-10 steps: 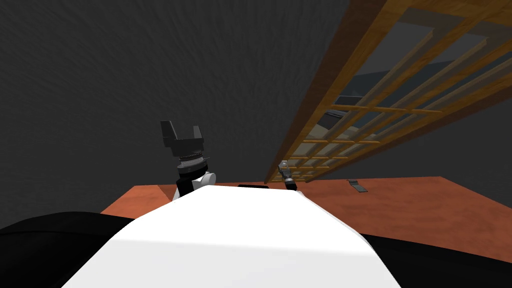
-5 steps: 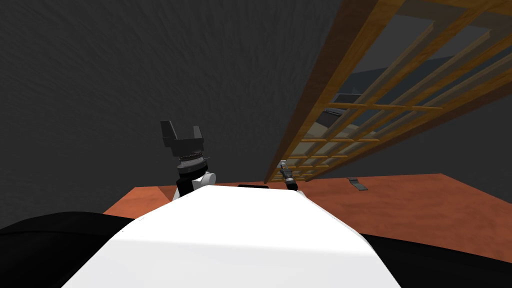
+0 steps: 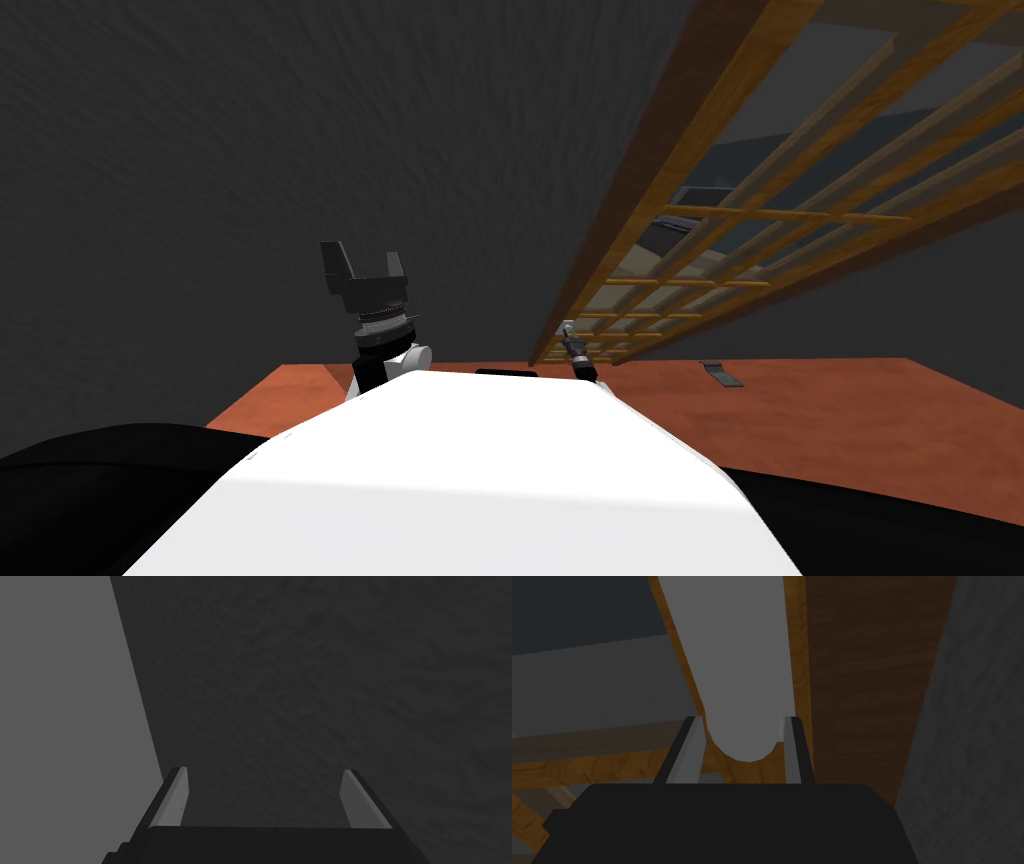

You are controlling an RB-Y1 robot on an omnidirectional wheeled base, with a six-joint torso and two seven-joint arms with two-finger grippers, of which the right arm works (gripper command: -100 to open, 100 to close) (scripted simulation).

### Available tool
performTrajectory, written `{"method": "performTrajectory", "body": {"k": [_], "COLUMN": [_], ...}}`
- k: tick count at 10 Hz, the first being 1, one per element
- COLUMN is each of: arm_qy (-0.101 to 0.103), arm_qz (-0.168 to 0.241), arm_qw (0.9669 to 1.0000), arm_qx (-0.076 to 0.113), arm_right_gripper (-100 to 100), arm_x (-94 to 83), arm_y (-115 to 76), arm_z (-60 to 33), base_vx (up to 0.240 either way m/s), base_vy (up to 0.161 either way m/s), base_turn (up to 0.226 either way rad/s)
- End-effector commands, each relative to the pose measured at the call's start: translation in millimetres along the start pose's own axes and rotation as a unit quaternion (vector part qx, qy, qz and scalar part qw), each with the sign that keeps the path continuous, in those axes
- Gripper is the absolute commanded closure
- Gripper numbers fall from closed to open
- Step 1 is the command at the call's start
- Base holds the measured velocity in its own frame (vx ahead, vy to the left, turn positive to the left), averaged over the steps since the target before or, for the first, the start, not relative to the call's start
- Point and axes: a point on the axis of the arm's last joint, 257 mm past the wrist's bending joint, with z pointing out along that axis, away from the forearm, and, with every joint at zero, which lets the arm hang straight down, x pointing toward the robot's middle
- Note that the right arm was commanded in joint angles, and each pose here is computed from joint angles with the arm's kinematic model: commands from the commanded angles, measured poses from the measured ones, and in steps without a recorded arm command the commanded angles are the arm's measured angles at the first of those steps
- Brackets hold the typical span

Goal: Pull the door open

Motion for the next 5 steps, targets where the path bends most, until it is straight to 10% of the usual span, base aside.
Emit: {"method": "performTrajectory", "body": {"k": [1,5], "arm_qy": [0.0,-0.006], "arm_qz": [0.026,0.087], "arm_qw": [0.9997,0.9961], "arm_qx": [0.001,0.012], "arm_right_gripper": [100,100], "arm_x": [1.0,-1.6], "arm_y": [2.3,-3.7], "arm_z": [0.6,1.0], "base_vx": [-0.03,-0.034], "base_vy": [-0.009,-0.011], "base_turn": [0.074,0.082]}}
